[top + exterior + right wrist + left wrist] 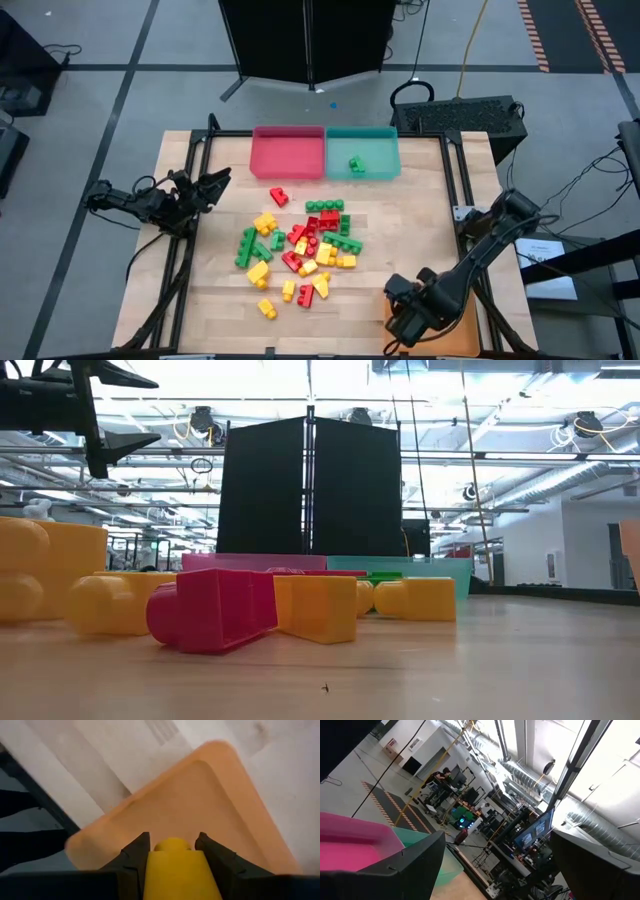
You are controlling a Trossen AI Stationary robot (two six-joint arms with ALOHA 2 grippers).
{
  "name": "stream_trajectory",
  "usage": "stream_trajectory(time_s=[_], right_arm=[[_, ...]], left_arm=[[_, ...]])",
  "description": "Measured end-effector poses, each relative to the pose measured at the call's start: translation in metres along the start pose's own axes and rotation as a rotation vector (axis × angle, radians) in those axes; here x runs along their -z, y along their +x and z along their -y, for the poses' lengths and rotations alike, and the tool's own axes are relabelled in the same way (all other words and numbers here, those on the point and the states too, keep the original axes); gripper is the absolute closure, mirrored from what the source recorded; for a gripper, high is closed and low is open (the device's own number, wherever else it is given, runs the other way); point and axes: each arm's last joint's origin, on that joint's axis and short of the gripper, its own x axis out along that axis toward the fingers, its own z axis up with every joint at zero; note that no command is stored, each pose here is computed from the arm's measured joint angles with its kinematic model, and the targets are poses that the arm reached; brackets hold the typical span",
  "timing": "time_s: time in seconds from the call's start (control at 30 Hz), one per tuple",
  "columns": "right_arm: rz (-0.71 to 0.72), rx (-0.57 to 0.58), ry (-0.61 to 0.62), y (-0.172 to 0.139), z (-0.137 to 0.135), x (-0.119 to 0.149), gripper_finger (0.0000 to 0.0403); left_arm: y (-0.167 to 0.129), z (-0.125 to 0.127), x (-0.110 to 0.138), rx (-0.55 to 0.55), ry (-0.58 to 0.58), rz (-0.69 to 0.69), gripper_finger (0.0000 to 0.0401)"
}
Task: Sort blocks
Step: Put the yellow game piece into the yellow bin, then put the green game piece into the green bin
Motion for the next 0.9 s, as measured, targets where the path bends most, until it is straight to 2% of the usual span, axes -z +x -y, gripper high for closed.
stream_trajectory(time_s=[0.07,0.2,0.27,0.37,0.5,0.67,0.9], right_arm=[[-0.002,0.017,-0.003,0.005,-0.001,0.001,0.0264],[-0.002,0.035,0.004,0.01,0.001,0.001,0.0167],[-0.003,0.036,0.008,0.01,0.001,0.0,0.0136],[-0.005,0.035,0.01,0.01,0.001,0.0,0.0118],[0.046,0.011,0.035,0.002,0.001,-0.013,0.0119],[0.269,-0.022,-0.002,-0.027,0.009,-0.075,0.0129],[0.314,0.023,-0.229,-0.019,0.038,-0.171,0.0125]], left_arm=[[0.0,0.0,0.0,0.0,0.0,0.0,0.004],[0.0,0.0,0.0,0.0,0.001,-0.001,0.004],[0.0,0.0,0.0,0.0,0.001,-0.001,0.004],[0.0,0.0,0.0,-0.002,0.004,-0.003,0.004],[0.0,-0.001,0.001,-0.005,0.011,-0.01,0.004],[0.0,-0.001,0.001,-0.005,0.011,-0.01,0.004],[0.0,-0.001,0.001,-0.005,0.011,-0.01,0.004]])
